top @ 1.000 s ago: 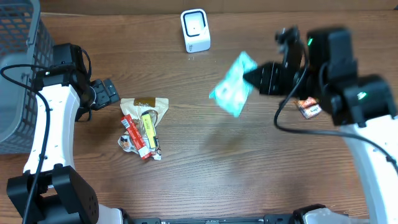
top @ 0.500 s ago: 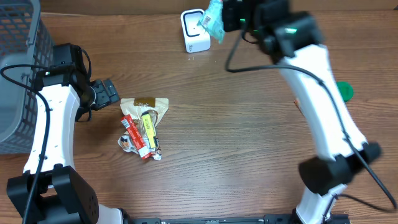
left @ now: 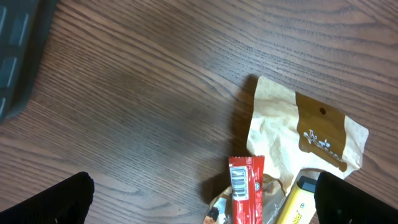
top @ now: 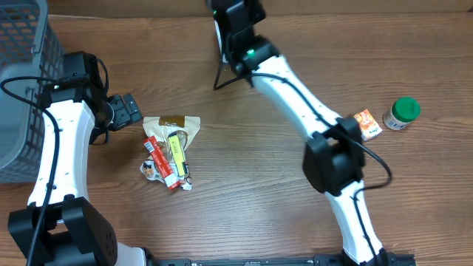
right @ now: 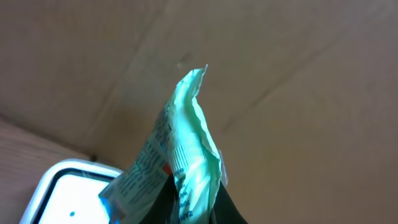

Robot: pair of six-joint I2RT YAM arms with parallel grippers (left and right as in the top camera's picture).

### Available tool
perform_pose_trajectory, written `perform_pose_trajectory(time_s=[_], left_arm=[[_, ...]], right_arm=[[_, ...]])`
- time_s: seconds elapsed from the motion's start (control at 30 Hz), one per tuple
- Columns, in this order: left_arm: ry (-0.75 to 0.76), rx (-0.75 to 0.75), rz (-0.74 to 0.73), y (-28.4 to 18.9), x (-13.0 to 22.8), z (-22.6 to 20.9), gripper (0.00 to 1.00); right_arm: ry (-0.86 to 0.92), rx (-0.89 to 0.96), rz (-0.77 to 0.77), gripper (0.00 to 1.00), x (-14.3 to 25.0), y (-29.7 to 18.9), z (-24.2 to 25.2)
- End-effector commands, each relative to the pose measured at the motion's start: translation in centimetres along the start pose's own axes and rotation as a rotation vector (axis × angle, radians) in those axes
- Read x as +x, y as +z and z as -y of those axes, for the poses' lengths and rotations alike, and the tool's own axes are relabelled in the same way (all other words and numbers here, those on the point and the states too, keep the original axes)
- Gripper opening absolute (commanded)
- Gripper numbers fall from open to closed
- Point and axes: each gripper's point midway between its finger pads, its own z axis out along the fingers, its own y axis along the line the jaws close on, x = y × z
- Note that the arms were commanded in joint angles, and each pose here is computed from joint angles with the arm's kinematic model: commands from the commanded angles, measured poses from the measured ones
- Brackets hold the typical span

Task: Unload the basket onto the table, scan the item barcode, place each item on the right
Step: 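Carry the mint-green packet to the scanner and hold it there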

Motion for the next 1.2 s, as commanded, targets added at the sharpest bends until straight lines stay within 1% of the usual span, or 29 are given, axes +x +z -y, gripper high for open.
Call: perform_pose_trajectory(time_s=[0.0,0.13,0.3,0.47,0.7,0.9,1.17], left_arm=[[0.019,0.01,0.02,-0.6,-0.6,0.3,1.0],[0.019,0.01,0.02,-0.6,-0.5,0.3,1.0],[0.019,0.01,0.02,-0.6,-0.5,0.3,1.0],[0.019,0.01,0.02,-0.6,-0.5,0.3,1.0],[0.019,0.01,0.02,-0.6,-0.5,0.3,1.0],[0.019,0.01,0.02,-0.6,-0.5,0.3,1.0],[0.019,0.01,0.02,-0.6,-0.5,0.3,1.0]], right_arm=[[-0.107,0.158,0.011,0.04,-0.1,0.9,1.4],[-0.104,0.227,0.067,0.04,0.2,2.2,0.6],[-0.087,0.225,0.073,0.04,0.9,2.7,-0.5],[-0.074,0.2,0.076,0.04,1.4,2.9,-1.7],[-0.068,0.145,0.036,0.04,3.1,3.3,-3.9],[-0.056,0.116,0.029,0.04,3.5,3.4,-4.6],[-0.11,0.058,0.01,0.04,3.8,2.5,-7.0]])
